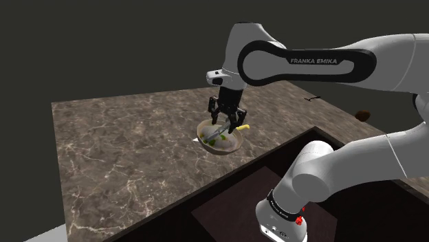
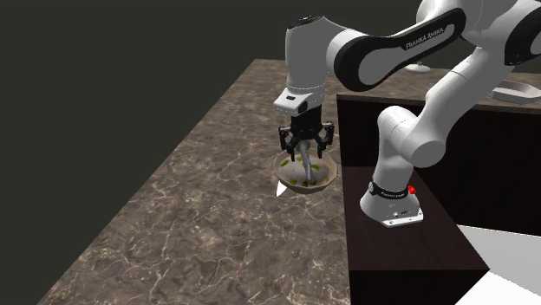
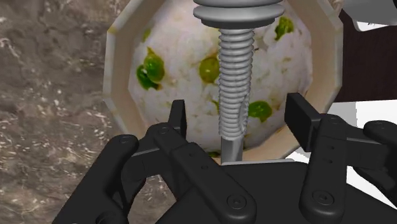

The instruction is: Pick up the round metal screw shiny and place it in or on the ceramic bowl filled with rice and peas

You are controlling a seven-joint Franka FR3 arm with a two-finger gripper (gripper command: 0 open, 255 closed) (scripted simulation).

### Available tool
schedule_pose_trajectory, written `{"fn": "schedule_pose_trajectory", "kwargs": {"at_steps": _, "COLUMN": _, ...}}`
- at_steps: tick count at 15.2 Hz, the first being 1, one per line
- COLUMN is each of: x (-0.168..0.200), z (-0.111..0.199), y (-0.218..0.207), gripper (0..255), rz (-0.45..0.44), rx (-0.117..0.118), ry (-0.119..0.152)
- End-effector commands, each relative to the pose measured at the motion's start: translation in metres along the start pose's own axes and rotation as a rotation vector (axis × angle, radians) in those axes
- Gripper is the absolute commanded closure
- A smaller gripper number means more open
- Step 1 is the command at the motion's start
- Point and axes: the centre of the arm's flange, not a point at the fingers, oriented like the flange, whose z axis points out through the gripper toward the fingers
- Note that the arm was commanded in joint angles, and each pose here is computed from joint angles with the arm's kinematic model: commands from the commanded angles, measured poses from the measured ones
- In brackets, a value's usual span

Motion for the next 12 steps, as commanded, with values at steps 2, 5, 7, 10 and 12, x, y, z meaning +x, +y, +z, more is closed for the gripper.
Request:
{"fn": "schedule_pose_trajectory", "kwargs": {"at_steps": 2, "x": 0.0, "z": 0.0, "y": 0.0, "gripper": 0, "rz": 0.0, "rx": 0.0, "ry": 0.0}}
{"fn": "schedule_pose_trajectory", "kwargs": {"at_steps": 5, "x": 0.0, "z": -0.013, "y": 0.0, "gripper": 0, "rz": 0.0, "rx": 0.0, "ry": 0.0}}
{"fn": "schedule_pose_trajectory", "kwargs": {"at_steps": 7, "x": 0.0, "z": -0.04, "y": 0.0, "gripper": 0, "rz": 0.0, "rx": 0.0, "ry": 0.0}}
{"fn": "schedule_pose_trajectory", "kwargs": {"at_steps": 10, "x": 0.0, "z": -0.05, "y": 0.0, "gripper": 0, "rz": 0.0, "rx": 0.0, "ry": 0.0}}
{"fn": "schedule_pose_trajectory", "kwargs": {"at_steps": 12, "x": 0.0, "z": -0.05, "y": 0.0, "gripper": 0, "rz": 0.0, "rx": 0.0, "ry": 0.0}}
